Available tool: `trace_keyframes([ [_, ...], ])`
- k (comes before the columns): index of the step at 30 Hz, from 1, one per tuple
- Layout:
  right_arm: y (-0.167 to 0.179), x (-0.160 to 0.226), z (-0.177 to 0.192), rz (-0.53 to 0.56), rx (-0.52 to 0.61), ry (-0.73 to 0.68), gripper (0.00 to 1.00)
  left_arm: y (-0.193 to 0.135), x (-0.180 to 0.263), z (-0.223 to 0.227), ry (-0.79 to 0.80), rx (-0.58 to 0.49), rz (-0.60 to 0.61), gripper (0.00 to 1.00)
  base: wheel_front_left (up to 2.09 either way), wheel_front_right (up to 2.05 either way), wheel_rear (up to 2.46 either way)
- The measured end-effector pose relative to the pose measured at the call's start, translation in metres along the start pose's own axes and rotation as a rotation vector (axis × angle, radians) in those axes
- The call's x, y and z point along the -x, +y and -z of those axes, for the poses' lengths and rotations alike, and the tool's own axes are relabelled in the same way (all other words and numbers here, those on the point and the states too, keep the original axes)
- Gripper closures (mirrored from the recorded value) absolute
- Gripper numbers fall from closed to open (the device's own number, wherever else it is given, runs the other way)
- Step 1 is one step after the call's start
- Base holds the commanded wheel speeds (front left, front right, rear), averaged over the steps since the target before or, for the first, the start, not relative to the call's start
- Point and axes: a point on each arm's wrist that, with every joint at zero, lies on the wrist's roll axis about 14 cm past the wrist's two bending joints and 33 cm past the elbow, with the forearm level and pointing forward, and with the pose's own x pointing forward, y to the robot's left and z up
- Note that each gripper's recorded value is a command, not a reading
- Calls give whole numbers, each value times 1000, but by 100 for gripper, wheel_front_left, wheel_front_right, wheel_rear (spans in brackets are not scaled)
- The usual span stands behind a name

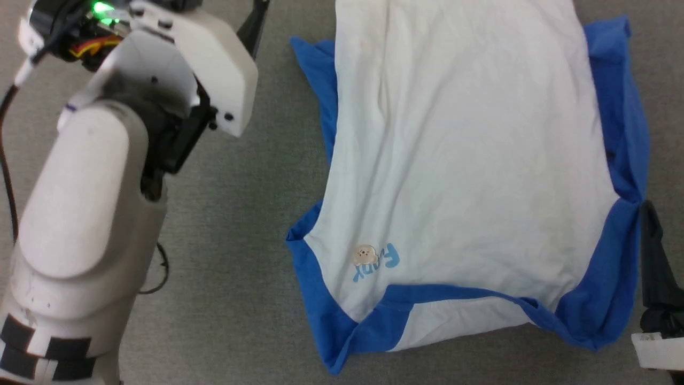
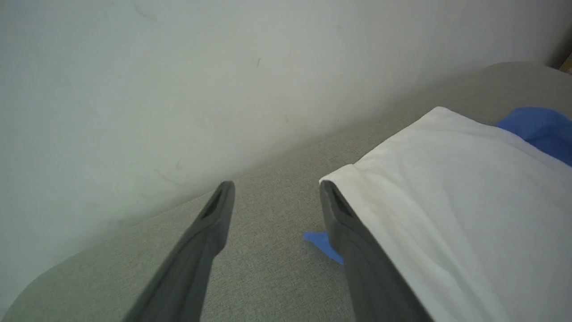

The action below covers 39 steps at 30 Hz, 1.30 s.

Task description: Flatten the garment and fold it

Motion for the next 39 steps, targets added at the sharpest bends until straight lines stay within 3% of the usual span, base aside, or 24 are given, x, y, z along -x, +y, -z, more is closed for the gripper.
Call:
trace_keyframes([
  [9,-16,-14,35,23,6,92,0,-15,-49,76,269,81,67,0,0,0,0],
  [25,-39,-11,58,69,36,167,0,-49,-73,141,457,166,131,0,0,0,0],
  [26,-40,-11,58,69,36,167,0,-50,-73,143,467,167,136,100,0,0,0],
  [34,-43,-14,59,71,40,164,0,-50,-75,135,414,165,138,100,0,0,0],
  [39,-39,-13,52,60,31,142,0,-39,-70,104,311,162,117,100,0,0,0],
])
